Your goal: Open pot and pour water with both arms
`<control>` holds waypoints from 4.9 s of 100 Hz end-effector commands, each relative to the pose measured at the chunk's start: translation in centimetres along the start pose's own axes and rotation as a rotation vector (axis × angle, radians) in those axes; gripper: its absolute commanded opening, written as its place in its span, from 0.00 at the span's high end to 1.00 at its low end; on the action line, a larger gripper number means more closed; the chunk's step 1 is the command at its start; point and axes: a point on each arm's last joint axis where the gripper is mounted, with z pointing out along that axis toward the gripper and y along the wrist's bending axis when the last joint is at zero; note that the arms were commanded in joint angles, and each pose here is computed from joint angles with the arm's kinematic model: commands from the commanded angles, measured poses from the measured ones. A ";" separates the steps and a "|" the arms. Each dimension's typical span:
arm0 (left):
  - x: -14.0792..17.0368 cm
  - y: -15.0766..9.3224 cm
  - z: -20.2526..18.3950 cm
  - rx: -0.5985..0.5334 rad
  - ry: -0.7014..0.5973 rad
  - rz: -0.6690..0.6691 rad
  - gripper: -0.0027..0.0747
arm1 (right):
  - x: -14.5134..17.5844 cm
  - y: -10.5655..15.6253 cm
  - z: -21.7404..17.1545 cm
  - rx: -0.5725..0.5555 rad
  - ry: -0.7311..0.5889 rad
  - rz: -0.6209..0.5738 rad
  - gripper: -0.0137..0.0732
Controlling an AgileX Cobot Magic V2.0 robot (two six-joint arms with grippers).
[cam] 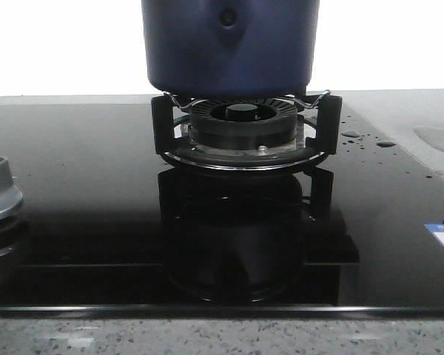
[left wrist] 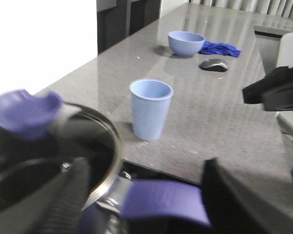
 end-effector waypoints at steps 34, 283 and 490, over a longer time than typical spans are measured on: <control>-3.5 6.2 3.3 0.026 -0.102 0.029 0.28 | -2.1 -0.3 -0.1 0.055 -0.138 -0.005 0.20; -12.8 0.2 0.4 0.040 -0.343 0.242 0.67 | 0.0 -7.8 6.5 0.448 -0.015 -0.281 0.10; -12.8 -0.2 -1.3 -0.005 -0.262 0.228 0.67 | 0.4 -9.1 15.1 0.325 -0.301 -0.412 0.61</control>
